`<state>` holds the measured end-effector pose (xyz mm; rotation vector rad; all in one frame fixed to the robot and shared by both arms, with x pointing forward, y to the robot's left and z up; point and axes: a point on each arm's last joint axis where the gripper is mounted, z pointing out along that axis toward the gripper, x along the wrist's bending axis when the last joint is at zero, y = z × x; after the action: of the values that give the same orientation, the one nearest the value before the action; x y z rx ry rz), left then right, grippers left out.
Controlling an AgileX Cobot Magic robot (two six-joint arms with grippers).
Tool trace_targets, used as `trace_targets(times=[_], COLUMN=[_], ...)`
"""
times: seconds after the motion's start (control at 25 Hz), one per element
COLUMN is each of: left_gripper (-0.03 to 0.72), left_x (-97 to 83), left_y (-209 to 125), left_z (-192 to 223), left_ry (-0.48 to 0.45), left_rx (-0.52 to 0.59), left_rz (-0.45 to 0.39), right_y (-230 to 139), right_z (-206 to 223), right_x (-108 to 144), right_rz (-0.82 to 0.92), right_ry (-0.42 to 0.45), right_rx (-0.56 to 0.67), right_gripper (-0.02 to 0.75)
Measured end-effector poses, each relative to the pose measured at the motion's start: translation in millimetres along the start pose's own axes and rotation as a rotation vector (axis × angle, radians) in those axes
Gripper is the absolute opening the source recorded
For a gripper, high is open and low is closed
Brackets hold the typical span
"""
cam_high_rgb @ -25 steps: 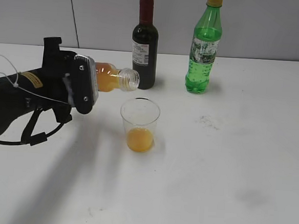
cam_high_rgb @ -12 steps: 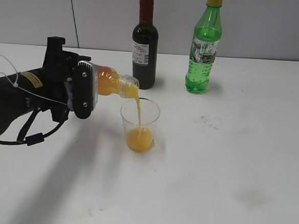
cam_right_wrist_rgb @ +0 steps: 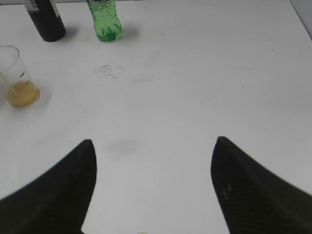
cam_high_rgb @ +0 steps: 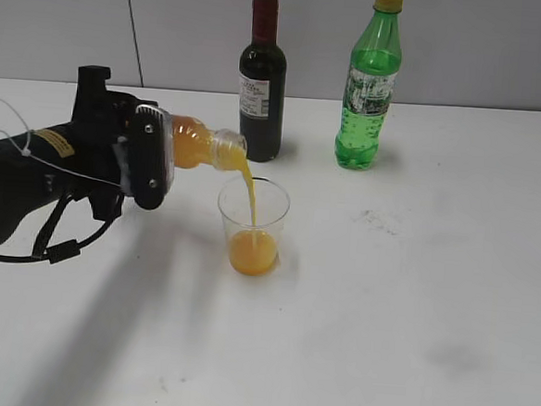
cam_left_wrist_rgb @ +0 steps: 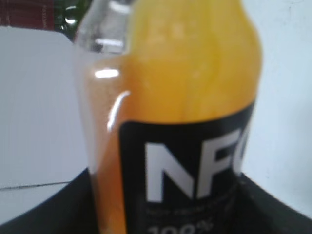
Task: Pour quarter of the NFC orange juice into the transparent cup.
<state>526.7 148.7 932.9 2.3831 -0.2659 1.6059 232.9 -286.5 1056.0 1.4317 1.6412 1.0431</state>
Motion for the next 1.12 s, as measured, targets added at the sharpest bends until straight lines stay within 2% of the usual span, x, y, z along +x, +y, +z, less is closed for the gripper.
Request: trace_targets(times=[0.16, 0.28, 0.48, 0.64, 0.76, 0.88, 0.96, 1.12], left_gripper=[0.471, 0.471, 0.471, 0.471, 0.471, 0.471, 0.471, 0.471], left_x=[-0.2, 0.2, 5.6, 14.8, 17.8, 12.9, 7.8, 3.2], left_y=[-1.8, -1.0, -1.0, -9.3, -29.9, -55.5, -70.9, -86.5], left_z=[0.0, 0.0, -0.2, -0.1, 4.2, 14.2, 26.4, 55.6], left_ry=[0.0, 0.004, 0.063, 0.158, 0.248, 0.341, 0.362, 0.417], left_rx=[0.019, 0.011, -0.011, -0.041, -0.036, -0.043, -0.037, -0.048], left_rz=[-0.125, -0.273, -0.692, -1.021, -1.191, -1.278, -1.334, -1.371], right_y=[0.0, 0.0, 0.0, 0.0, 0.0, 0.0, 0.0, 0.0], right_z=[0.0, 0.0, 0.0, 0.0, 0.0, 0.0, 0.0, 0.0], right_x=[0.0, 0.0, 0.0, 0.0, 0.0, 0.0, 0.0, 0.0], right_rz=[0.0, 0.0, 0.0, 0.0, 0.0, 0.0, 0.0, 0.0], right_ry=[0.0, 0.0, 0.0, 0.0, 0.0, 0.0, 0.0, 0.0], right_rx=[0.0, 0.0, 0.0, 0.0, 0.0, 0.0, 0.0, 0.0], right_gripper=[0.562, 0.562, 0.562, 0.562, 0.562, 0.562, 0.562, 0.562])
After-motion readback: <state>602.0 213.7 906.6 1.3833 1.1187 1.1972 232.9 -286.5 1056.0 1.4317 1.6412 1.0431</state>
